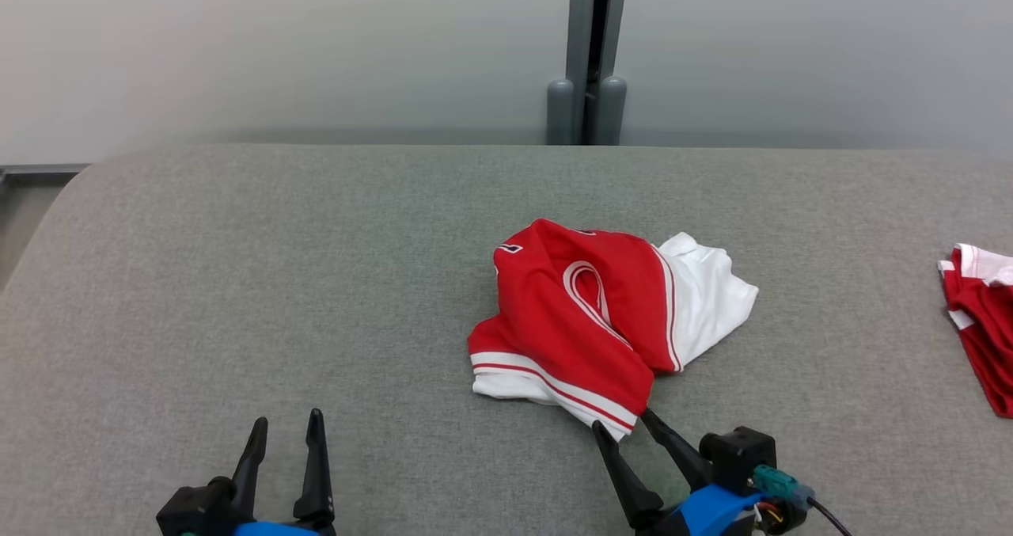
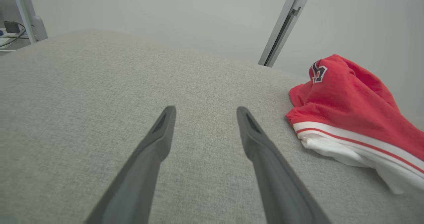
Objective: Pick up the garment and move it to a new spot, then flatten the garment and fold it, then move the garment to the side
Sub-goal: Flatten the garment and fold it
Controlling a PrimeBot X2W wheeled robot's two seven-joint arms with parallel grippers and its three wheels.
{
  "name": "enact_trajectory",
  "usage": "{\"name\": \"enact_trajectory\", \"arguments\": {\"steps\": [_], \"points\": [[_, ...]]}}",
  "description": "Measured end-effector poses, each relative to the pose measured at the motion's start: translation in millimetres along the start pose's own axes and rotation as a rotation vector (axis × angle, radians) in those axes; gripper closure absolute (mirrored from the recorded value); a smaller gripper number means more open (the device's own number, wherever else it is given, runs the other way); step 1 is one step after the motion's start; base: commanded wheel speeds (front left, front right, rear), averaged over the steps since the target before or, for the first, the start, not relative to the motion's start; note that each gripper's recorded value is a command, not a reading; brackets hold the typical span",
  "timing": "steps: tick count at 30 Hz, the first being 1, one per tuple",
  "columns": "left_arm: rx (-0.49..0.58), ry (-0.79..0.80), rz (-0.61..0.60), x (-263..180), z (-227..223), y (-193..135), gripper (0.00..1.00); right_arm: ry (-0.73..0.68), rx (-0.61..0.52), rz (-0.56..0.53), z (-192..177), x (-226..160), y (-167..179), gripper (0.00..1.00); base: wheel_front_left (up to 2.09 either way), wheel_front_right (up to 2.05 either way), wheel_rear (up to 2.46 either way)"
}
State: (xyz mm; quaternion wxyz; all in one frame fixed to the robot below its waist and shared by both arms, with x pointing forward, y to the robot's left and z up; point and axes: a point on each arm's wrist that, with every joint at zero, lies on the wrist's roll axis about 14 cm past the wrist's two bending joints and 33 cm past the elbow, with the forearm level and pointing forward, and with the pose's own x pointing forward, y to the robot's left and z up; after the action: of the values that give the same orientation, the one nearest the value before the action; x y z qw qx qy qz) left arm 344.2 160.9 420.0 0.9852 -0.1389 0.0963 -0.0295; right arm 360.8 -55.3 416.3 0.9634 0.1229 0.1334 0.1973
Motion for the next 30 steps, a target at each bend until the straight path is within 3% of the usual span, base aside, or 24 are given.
{"name": "enact_trajectory", "arguments": {"steps": [5,6,8,10,12,16,20,25,30], "points": [[-0.006,0.000,0.032,-1,0,10,0.00,0.006,0.002,0.037,1,12,9,0.00,0.00,0.00,0.00],[-0.007,0.002,0.039,-2,-1,12,0.00,0.009,0.003,0.040,0,13,10,0.09,0.00,0.00,0.00],[-0.008,0.005,0.048,-3,-2,14,0.00,0.016,0.004,0.043,-2,14,10,0.16,0.00,0.00,0.00],[-0.009,0.007,0.053,-4,-3,16,0.00,0.023,0.000,0.043,-4,16,10,0.39,0.00,0.00,0.00],[-0.009,0.008,0.055,-4,-3,17,0.00,0.021,-0.002,0.048,-3,18,11,1.00,0.00,0.00,0.00],[-0.017,0.004,0.058,-3,-2,17,0.00,-0.076,0.000,0.096,31,33,24,1.00,0.00,0.00,0.00],[-0.028,-0.021,0.071,-2,6,20,0.00,-0.212,-0.020,0.211,83,52,57,1.00,0.00,0.00,0.00],[-0.051,-0.055,0.120,-14,15,33,0.00,-0.524,-0.128,0.447,213,75,136,1.00,0.00,0.00,0.00],[-0.081,-0.071,0.199,-37,14,54,0.00,-0.800,-0.187,0.612,326,58,203,1.00,0.00,0.00,0.00]]}}
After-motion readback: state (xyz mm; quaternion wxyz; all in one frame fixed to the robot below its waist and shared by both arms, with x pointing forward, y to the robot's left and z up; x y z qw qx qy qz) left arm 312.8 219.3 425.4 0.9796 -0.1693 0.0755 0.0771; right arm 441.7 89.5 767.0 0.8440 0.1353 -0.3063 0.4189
